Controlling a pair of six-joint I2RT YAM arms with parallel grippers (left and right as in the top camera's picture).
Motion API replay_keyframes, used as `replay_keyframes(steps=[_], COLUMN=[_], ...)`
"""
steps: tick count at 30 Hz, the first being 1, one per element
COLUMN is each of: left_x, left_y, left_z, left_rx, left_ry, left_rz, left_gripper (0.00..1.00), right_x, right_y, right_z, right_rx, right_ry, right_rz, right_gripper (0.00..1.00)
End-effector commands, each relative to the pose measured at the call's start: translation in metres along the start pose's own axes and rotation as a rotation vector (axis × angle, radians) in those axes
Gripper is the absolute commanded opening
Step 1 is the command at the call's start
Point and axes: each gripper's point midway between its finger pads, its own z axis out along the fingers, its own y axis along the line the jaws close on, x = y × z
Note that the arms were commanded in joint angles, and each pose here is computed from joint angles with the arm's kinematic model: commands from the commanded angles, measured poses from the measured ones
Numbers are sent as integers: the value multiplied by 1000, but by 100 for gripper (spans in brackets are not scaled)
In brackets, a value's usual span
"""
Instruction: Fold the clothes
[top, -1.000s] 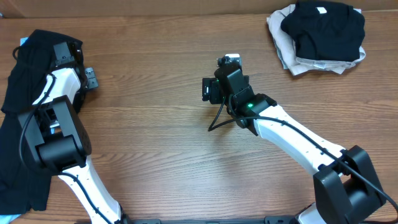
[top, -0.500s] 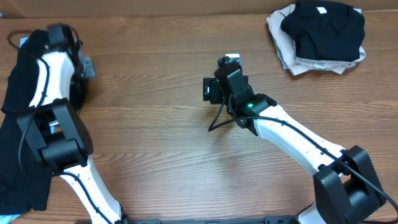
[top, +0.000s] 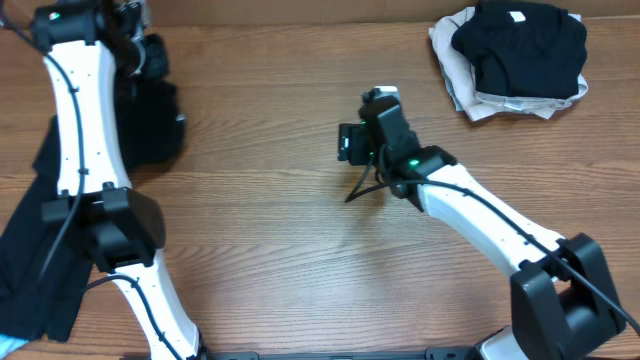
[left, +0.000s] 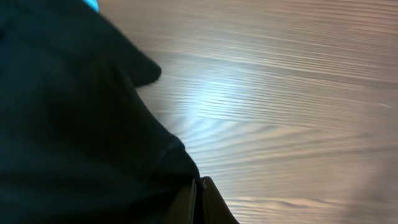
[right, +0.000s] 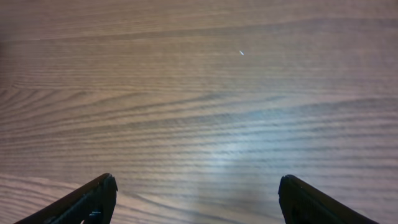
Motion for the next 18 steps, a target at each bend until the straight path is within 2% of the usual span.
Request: replay_keyframes(steps=[1, 5, 10, 18], left_x=[-12, -21, -37, -32], left_y=[-65, -94, -109, -142], left_z=[-31, -57, -97, -157], left_rx=[123, 147, 186, 286], left_ry=[-78, -156, -273, -388], left_rz=[106, 167, 169, 247], left_gripper=[4, 4, 4, 4], right_x=[-35, -36, -34, -56], right_y=[2, -6, -11, -21], right_z=[-33, -42, -42, -75], right_rx=[-91, -137, -154, -210], right_ry=[-60, -29, -1, -56], right_rz=[56, 85, 101, 161], right_gripper=[87, 87, 87, 87])
